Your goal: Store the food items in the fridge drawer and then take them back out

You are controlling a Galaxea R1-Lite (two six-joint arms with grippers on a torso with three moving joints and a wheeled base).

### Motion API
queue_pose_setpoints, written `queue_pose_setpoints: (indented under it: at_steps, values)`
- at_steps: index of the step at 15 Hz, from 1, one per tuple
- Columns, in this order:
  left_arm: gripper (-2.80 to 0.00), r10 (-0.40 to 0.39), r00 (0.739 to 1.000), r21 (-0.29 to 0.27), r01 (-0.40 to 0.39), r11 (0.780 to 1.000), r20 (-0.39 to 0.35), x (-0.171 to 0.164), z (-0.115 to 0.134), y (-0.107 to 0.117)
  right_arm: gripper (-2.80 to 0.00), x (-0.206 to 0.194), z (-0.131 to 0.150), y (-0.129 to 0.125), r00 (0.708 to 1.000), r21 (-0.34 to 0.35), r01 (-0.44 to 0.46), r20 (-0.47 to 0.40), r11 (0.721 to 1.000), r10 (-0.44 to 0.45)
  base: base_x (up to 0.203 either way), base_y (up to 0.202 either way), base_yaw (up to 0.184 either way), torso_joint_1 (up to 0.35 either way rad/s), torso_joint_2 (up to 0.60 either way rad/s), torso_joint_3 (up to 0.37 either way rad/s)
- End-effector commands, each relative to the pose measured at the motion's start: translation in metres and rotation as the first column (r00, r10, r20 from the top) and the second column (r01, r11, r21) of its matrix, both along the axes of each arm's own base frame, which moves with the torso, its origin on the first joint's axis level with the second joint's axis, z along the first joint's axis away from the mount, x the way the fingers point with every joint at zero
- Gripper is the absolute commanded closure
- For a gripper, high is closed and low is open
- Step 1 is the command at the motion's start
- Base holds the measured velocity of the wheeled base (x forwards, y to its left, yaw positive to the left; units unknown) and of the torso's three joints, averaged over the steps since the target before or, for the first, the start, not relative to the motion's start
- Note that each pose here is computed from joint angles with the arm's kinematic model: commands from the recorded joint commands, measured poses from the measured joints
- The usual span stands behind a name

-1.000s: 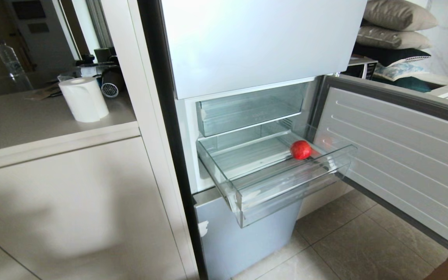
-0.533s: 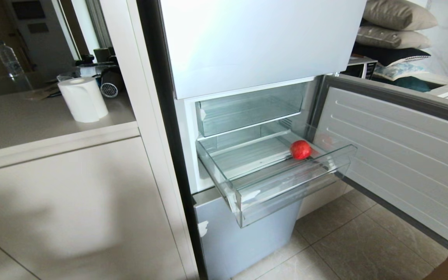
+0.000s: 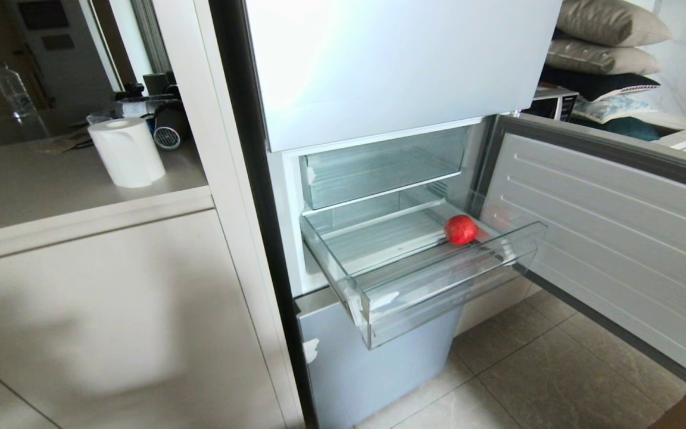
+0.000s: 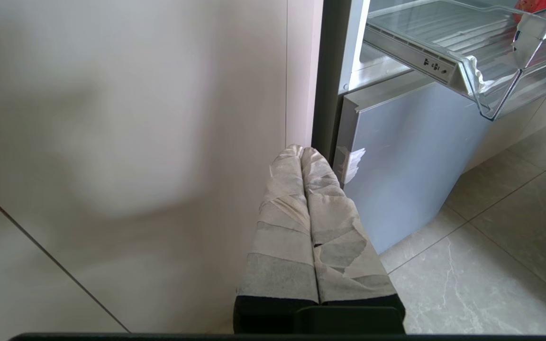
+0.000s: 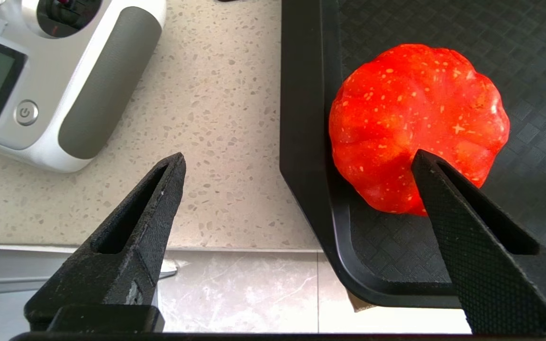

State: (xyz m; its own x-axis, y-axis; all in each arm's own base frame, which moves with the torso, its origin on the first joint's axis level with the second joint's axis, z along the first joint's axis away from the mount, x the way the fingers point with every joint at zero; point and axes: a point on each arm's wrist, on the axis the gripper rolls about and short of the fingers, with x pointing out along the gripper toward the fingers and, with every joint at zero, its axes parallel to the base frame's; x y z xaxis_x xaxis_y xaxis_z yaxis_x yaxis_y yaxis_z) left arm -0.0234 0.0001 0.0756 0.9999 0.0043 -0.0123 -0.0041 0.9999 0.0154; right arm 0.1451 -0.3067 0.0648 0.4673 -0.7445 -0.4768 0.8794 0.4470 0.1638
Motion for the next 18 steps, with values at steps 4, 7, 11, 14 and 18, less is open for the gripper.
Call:
queue_pose_setpoints:
  at_steps: [4,7,11,14,18]
  values:
    - [0.00,0.000,1.000,0.000,0.000,1.000,-0.001,0.000,0.000,0.000,-2.80,-0.005,0.007,-0.001,0.998,-0.039,0.058,-0.008,0.998,-0.059,0.000,0.000,0.000,0.000,0.00,0.000]
    - [0.00,0.000,1.000,0.000,0.000,1.000,-0.001,0.000,0.000,0.000,-2.80,-0.007,0.014,0.000,0.998,-0.056,0.059,-0.002,0.997,-0.059,0.000,0.000,0.000,0.000,0.00,0.000]
    - [0.00,0.000,1.000,0.000,0.000,1.000,-0.001,0.000,0.000,0.000,-2.80,-0.017,0.016,-0.005,0.996,-0.063,0.094,0.000,0.994,-0.094,0.000,0.000,0.000,0.000,0.00,0.000]
    - [0.00,0.000,1.000,0.000,0.000,1.000,-0.001,0.000,0.000,0.000,-2.80,-0.024,0.010,-0.021,0.992,-0.062,0.127,-0.001,0.990,-0.128,0.000,0.000,0.000,0.000,0.00,0.000]
    - [0.00,0.000,1.000,0.000,0.000,1.000,-0.001,0.000,0.000,0.000,-2.80,-0.023,-0.001,-0.032,0.991,-0.055,0.131,-0.014,0.990,-0.132,0.000,0.000,0.000,0.000,0.00,0.000]
